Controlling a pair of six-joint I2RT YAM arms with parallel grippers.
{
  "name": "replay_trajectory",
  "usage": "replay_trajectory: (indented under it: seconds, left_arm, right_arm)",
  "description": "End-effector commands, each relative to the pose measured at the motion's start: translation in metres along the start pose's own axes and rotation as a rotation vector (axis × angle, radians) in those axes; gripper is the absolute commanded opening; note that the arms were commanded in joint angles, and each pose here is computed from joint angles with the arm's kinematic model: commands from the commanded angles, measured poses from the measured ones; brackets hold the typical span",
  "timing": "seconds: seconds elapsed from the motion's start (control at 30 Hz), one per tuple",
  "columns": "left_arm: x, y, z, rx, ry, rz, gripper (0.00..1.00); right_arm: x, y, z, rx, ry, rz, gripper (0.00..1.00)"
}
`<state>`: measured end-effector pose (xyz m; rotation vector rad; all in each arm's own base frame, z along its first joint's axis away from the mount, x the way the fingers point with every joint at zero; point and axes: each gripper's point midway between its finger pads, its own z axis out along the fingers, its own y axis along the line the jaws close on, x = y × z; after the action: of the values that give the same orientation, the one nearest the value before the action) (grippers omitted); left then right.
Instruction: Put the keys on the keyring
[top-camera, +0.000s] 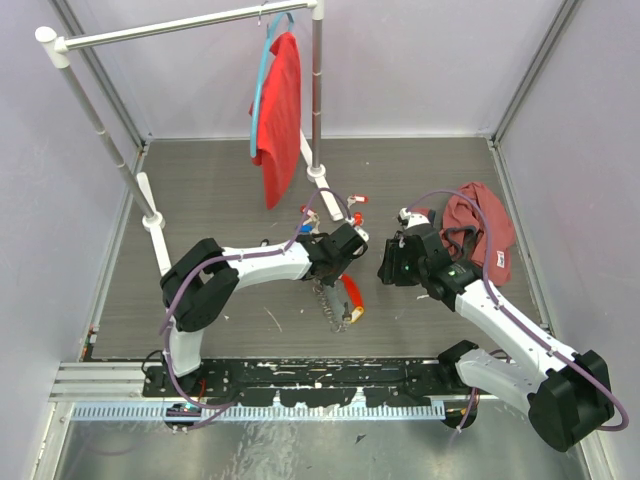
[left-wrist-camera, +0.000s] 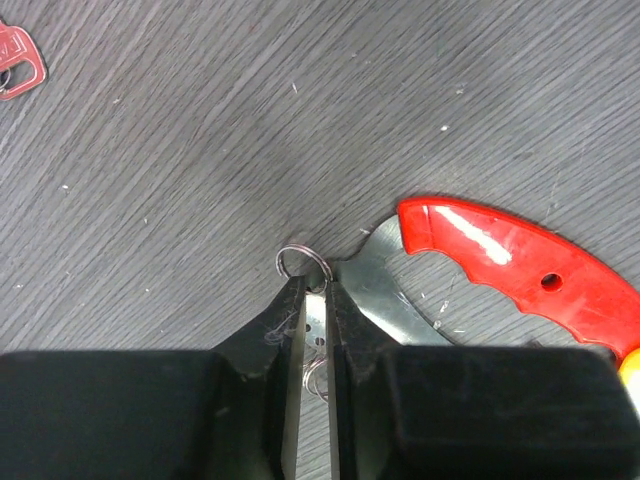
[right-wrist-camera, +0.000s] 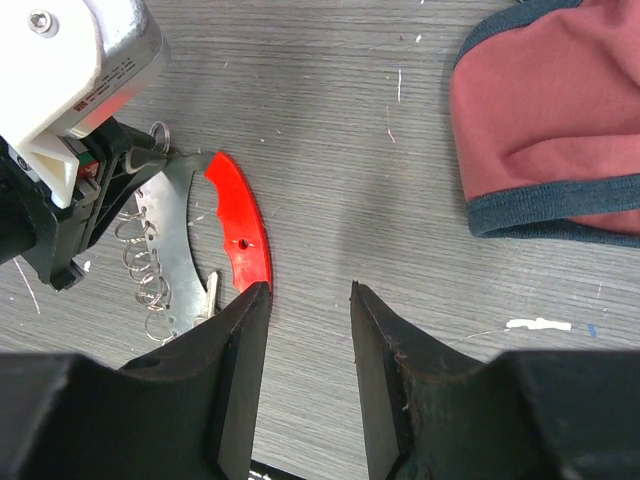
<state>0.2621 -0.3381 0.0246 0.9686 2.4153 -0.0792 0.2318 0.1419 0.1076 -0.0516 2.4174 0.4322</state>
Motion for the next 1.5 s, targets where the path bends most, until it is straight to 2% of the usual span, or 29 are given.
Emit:
replay_trajectory:
  seconds: [0.0, 0.17, 0.33, 0.57, 0.7, 0.73, 0.8, 0.87, 1.0, 1.13, 1.33, 1.47]
  left_arm:
    - [-0.010, 0.002, 0.005, -0.026, -0.023, 0.009, 0.16]
    - [-0.012, 0.010, -0.001, -0.062, -0.039, 0.008, 0.00]
    - [-0.020, 0.015, -0.015, -0.065, -0.098, -0.009, 0.00]
    - [-0.035, 0.007, -0.041, 0.028, -0.225, -0.065, 0.00]
    - [-0.034, 0.009, -0.044, 0.042, -0.225, -0.110, 0.00]
    - [-0.033, 0.010, -0.042, 0.051, -0.212, -0.129, 0.06]
    - [-0.034, 0.010, -0.040, 0.071, -0.205, -0.169, 0.28]
    - [-0.034, 0.009, -0.038, 0.095, -0.200, -0.203, 0.36]
    - [-0.033, 0.015, -0.034, 0.150, -0.162, -0.319, 0.39]
    - [-0.037, 0.018, -0.036, 0.135, -0.154, -0.368, 0.43]
    - [-0.034, 0.027, -0.033, -0.093, -0.084, -0.400, 0.43]
    - [-0.030, 0.019, -0.022, -0.132, -0.056, -0.452, 0.35]
  right_arm:
    - [-0.009, 0.004, -0.002, -0.017, -0.025, -0.016, 0.43]
    - [-0.014, 0.006, -0.004, -0.020, -0.038, -0.016, 0.43]
    - [-0.021, 0.009, -0.010, -0.033, -0.061, -0.018, 0.43]
    - [-0.028, 0.019, -0.019, -0.096, -0.107, -0.036, 0.43]
    - [-0.026, 0.018, -0.020, -0.093, -0.103, -0.044, 0.46]
    - [-0.025, 0.018, -0.019, -0.095, -0.098, -0.045, 0.47]
    - [-0.024, 0.018, -0.019, -0.096, -0.094, -0.045, 0.50]
    - [-0.025, 0.018, -0.020, -0.092, -0.099, -0.042, 0.51]
    - [-0.023, 0.016, -0.020, -0.085, -0.090, -0.043, 0.53]
    - [-0.021, 0.015, -0.019, -0.080, -0.087, -0.038, 0.53]
    - [-0.023, 0.009, -0.023, -0.045, -0.105, -0.015, 0.53]
    - [-0.023, 0.006, -0.027, -0.029, -0.115, -0.003, 0.53]
